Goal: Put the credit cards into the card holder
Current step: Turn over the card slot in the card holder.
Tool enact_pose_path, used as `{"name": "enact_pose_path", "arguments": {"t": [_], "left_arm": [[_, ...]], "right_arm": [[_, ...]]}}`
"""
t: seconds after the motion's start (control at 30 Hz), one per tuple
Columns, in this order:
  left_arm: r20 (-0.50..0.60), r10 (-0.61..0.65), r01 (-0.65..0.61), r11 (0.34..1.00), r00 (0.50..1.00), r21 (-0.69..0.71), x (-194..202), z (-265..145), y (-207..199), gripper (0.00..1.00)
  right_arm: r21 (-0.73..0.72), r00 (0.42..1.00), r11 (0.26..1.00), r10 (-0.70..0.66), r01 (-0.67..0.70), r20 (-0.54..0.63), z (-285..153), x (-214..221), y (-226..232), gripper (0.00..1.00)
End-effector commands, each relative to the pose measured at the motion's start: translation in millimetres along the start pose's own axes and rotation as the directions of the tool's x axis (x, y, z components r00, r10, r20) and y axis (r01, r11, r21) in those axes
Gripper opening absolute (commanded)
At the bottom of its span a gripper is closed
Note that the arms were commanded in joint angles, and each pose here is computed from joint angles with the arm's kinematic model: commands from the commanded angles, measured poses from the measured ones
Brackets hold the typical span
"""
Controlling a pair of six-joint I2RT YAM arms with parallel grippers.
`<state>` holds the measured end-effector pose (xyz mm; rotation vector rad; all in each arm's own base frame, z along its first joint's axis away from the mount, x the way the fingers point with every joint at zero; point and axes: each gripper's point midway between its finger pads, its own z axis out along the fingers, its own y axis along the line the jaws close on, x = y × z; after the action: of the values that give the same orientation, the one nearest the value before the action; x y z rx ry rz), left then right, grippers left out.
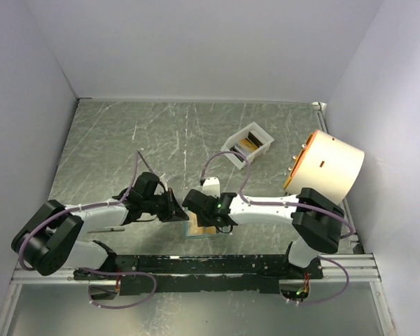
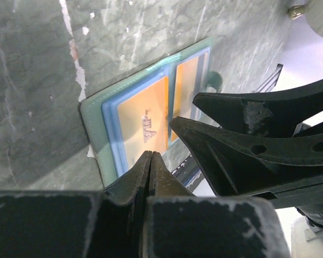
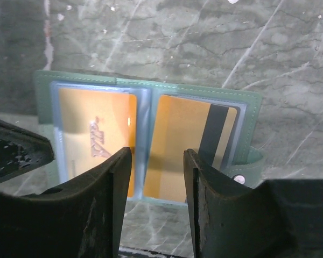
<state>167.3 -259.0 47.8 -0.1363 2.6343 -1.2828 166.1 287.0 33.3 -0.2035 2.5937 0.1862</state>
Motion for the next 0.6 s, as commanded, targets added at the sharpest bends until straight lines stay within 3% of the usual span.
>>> {"name": "enact_pose_path", "arguments": {"t": [0.0,0.2,0.57], "left_arm": [[0.017,0.017,-0.017,1.000,1.000,0.014,-4.0,4.4,-2.6,0.07],[0.027,0.028,-0.026,0.998,0.999,-0.058,-9.3,8.5,9.7,0.08],[0.017,0.014,-0.012,0.989,1.000,-0.144,-6.6,14.6,33.4,0.07]], "right_arm": [[0.094,0.998,0.994,-0.058,0.058,0.006,8.6,1.1,-13.2,0.44],[0.163,0.996,0.982,-0.094,0.092,0.001,11.6,4.9,-21.0,0.43],[0.200,0.995,0.975,-0.102,0.097,0.016,9.3,6.4,-30.3,0.30]]}}
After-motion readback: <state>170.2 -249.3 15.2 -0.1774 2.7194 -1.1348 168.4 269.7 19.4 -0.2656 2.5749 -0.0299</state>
